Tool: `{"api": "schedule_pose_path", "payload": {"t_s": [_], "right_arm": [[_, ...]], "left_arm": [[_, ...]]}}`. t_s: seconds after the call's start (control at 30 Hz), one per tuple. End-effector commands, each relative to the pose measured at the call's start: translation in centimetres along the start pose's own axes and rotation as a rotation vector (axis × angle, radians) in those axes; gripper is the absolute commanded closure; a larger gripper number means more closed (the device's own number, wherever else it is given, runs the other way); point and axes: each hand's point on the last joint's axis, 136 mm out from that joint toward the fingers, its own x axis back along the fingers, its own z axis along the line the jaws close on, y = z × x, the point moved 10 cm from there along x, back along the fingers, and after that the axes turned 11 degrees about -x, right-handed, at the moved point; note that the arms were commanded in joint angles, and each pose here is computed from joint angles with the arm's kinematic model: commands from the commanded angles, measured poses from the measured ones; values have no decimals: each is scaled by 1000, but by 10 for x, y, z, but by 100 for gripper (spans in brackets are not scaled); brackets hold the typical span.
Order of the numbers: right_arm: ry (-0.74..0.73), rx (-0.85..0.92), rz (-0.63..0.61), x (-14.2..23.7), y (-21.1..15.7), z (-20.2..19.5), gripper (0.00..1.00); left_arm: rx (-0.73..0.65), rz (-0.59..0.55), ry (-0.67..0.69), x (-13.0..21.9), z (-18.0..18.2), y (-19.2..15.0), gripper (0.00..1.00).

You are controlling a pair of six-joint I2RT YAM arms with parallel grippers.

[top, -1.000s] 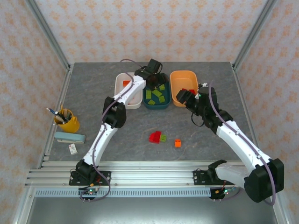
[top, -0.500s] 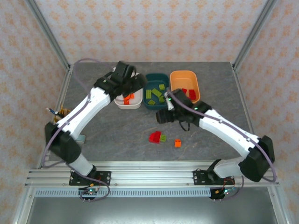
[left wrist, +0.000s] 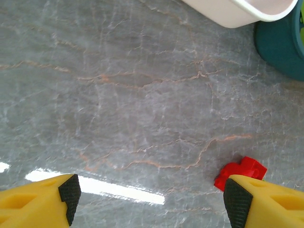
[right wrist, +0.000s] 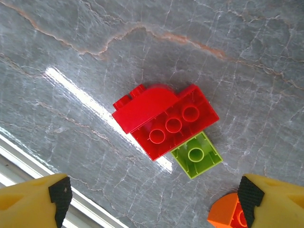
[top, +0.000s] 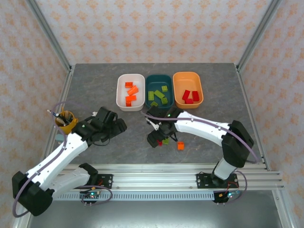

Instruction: Sort the legos into containers by color

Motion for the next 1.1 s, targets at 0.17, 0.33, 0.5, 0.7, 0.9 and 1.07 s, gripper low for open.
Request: {"api": "schedule_pose_path", "payload": {"t_s": [0.17,0.33,0.5,0.7,0.9,1.07], "right_arm": [[-145,142,59,-28,14,5,0],[-233,166,59,-45,25,4,0],[-306,106,40,-56,40,-5,2],[-278,-47,37,-62,61,-29,7],[-233,-150,73,-68,73,-43,17],[-140,-288,78,-63,76,-45,16]], "left_arm": [[46,-39,61,12,21,-13,18],[67,-49,58,17,28,-19,18],[78,-59,50,19,30,-20,18],[80,-62,34,17,26,-17,18],[75,-48,20,11,19,-14,18],[68,-39,13,10,16,-12,18]]}}
